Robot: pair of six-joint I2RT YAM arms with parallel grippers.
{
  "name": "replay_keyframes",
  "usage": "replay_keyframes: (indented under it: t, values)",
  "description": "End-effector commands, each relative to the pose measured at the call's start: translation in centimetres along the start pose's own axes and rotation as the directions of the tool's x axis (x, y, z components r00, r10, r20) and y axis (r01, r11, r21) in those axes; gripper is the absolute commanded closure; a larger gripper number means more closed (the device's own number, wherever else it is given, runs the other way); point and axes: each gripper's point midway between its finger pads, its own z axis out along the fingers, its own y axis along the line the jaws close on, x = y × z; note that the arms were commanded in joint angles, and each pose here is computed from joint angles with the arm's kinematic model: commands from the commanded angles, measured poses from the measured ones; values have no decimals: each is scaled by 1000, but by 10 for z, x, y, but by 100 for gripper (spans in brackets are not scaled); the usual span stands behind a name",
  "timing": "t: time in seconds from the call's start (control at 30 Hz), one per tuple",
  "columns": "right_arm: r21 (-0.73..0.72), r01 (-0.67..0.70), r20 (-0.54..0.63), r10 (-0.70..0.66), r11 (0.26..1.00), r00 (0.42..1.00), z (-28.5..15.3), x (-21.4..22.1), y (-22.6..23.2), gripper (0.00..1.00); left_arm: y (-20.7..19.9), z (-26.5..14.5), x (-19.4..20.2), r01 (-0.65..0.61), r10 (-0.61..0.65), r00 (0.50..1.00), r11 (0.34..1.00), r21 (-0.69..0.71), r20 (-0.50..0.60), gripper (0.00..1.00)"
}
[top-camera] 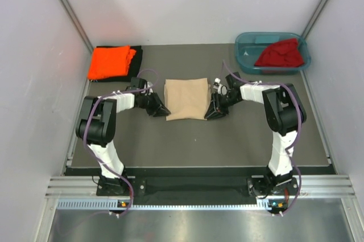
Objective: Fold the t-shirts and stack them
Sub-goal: Fold the tshirt, then neatly place the folded tshirt to the corner
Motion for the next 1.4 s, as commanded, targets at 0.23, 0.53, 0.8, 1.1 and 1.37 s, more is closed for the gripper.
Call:
replay_keyframes:
  t: [0.23,0.53,0.8,1.1,1.37]
  values:
    - [247,178,116,-212,952,971,-48,-28,8,71,16,-51,-4,-181,199,978,959,-219,62,72]
    - [449,434,174,-553,781,815,-65,-39,110,51,-30,-137,-14,-222,285,910,949,-225,301,44]
    - [807,495,155,-925,321,347,-84,-25,207,0,-5,-166,-10,-96,197,891,963,-253,409,31]
    - [683,720,-245,-967,-122,69,18,-2,183,0,31,-193,-12,94,121,850,923,-374,513,19]
    - [482,797,-324,-919,-363,-223,76,24,172,11,60,-192,-13,181,-24,875,943,-280,484,20]
